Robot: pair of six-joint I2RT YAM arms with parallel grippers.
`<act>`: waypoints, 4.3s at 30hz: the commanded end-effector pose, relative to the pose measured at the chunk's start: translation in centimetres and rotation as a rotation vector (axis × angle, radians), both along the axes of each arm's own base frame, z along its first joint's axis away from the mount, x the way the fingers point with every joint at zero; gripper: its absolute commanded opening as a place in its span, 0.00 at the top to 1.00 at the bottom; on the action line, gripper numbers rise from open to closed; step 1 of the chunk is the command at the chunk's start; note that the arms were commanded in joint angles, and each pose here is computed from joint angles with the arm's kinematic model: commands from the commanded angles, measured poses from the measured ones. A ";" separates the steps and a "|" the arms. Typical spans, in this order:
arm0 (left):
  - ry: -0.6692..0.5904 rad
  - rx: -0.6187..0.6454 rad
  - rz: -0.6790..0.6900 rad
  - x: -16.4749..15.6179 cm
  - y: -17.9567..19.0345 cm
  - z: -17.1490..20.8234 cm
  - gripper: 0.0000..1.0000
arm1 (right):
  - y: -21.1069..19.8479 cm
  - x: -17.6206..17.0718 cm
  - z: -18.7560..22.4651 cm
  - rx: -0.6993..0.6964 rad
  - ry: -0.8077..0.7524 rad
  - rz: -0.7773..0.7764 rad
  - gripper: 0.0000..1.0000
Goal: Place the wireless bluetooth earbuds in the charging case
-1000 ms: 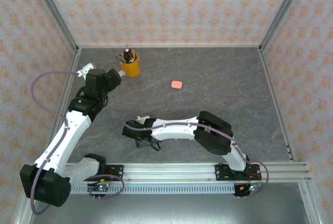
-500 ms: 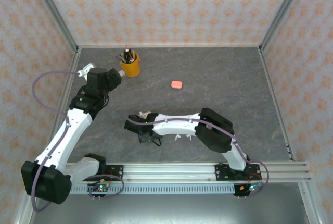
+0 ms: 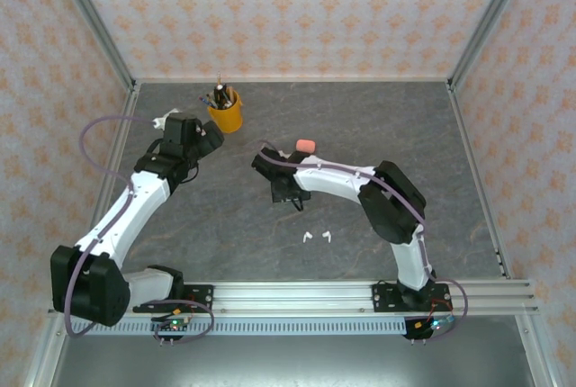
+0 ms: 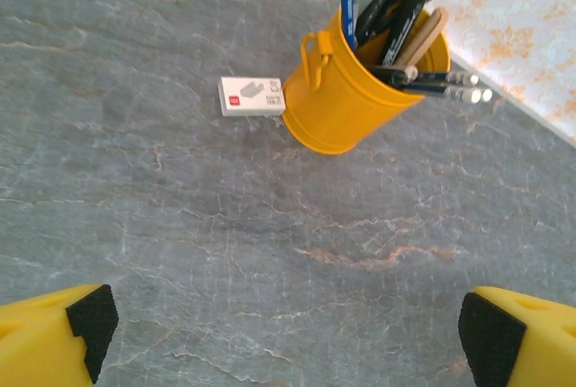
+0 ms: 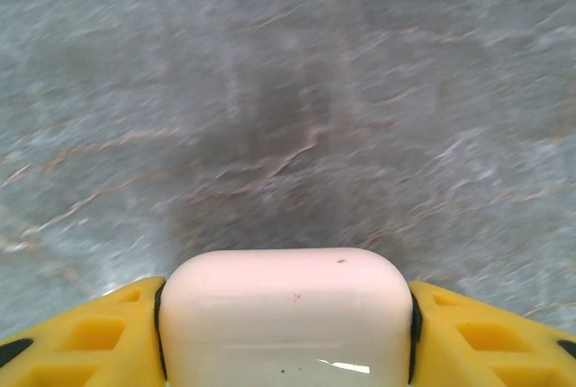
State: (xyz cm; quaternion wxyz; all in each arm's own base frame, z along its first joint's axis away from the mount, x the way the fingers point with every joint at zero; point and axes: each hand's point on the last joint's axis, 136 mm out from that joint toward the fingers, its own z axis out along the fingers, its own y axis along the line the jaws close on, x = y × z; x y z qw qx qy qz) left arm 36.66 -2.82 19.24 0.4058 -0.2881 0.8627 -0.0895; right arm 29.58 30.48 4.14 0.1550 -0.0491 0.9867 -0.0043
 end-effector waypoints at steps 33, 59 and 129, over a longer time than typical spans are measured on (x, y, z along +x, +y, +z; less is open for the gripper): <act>0.057 -0.007 -0.216 2.3 -7.6 -2.7 0.00 | -4.6 1.1 -2.7 -0.108 0.128 -0.097 0.28; -0.025 -0.062 -0.306 1.6 -9.2 -2.1 0.00 | -4.9 1.9 1.3 0.048 0.065 -0.157 0.46; -0.465 -0.450 -0.614 5.8 -22.9 1.0 0.40 | 0.0 10.9 16.4 0.850 0.009 -0.483 0.48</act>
